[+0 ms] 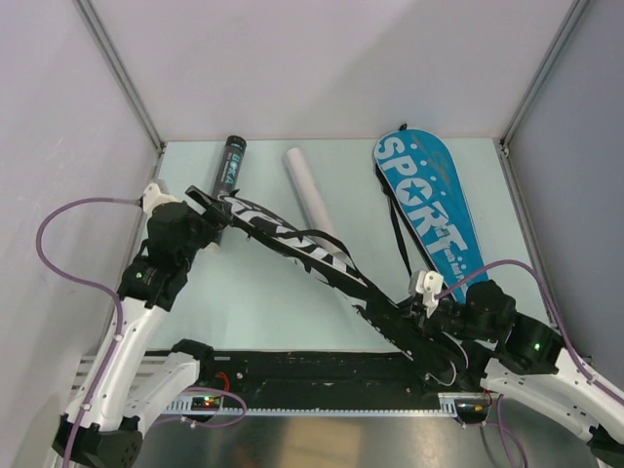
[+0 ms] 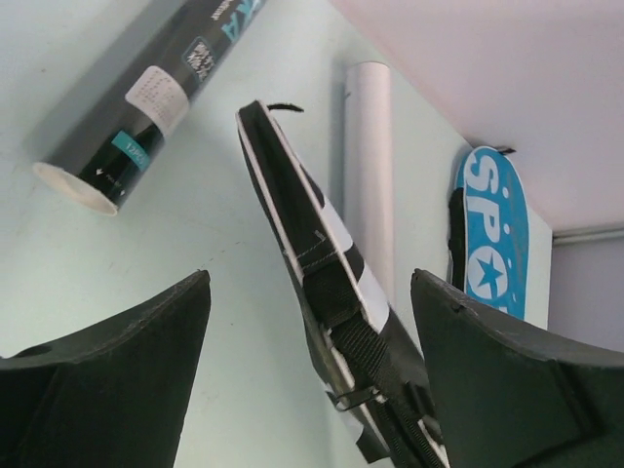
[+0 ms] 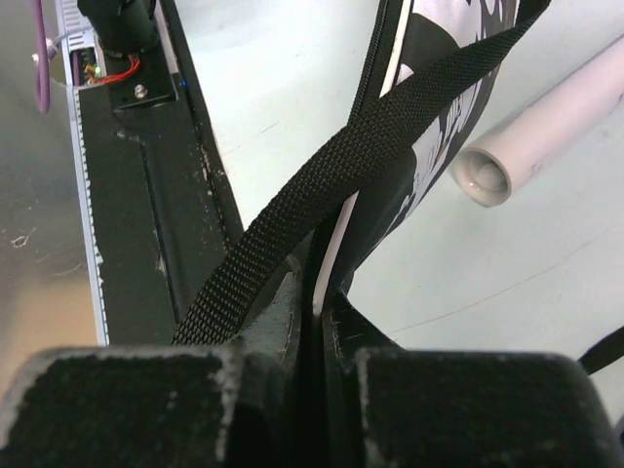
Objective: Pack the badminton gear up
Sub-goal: Zip the racket bag at the center of the board, then place the racket bag at the center of the board.
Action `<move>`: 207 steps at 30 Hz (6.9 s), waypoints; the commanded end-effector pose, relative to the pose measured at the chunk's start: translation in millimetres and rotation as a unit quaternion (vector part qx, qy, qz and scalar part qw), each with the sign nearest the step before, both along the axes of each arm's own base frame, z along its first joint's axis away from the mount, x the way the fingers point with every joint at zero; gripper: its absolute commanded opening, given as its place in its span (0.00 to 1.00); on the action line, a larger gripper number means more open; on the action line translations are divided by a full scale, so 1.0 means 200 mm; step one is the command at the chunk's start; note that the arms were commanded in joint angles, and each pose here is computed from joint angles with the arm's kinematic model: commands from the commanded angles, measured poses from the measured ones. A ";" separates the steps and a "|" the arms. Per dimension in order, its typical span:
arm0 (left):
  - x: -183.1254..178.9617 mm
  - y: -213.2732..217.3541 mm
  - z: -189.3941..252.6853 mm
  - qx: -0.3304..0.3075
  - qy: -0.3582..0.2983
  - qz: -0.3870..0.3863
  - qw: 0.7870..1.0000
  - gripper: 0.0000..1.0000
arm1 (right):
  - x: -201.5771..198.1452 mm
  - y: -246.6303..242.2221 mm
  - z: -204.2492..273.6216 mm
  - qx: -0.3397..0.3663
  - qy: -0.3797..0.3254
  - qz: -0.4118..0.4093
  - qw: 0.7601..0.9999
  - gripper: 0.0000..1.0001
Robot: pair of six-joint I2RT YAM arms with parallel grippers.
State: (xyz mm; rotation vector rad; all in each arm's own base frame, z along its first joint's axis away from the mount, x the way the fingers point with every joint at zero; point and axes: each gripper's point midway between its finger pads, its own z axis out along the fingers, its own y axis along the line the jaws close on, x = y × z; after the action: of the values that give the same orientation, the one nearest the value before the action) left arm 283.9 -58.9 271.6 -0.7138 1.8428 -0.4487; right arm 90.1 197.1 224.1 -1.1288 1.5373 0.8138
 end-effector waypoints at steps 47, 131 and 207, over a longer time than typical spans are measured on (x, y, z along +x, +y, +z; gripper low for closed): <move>0.04 0.02 -0.51 -0.190 0.212 0.142 0.948 0.00 | 0.36 -0.16 0.45 0.250 0.184 -0.319 0.895 0.46; -0.24 -0.11 -0.45 -0.379 0.272 0.164 0.869 0.00 | 0.87 1.35 -0.09 0.276 -0.040 -0.400 0.873 0.12; 0.53 -0.32 0.93 -0.248 -0.090 -0.186 0.947 0.00 | 0.64 -1.64 0.00 0.234 0.036 -0.849 0.473 0.00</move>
State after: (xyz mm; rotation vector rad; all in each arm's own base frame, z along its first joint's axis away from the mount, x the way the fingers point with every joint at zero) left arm 340.7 -96.4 363.5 -1.1190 1.9728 -1.0621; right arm 251.9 -62.0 211.9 0.8322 1.6291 0.0604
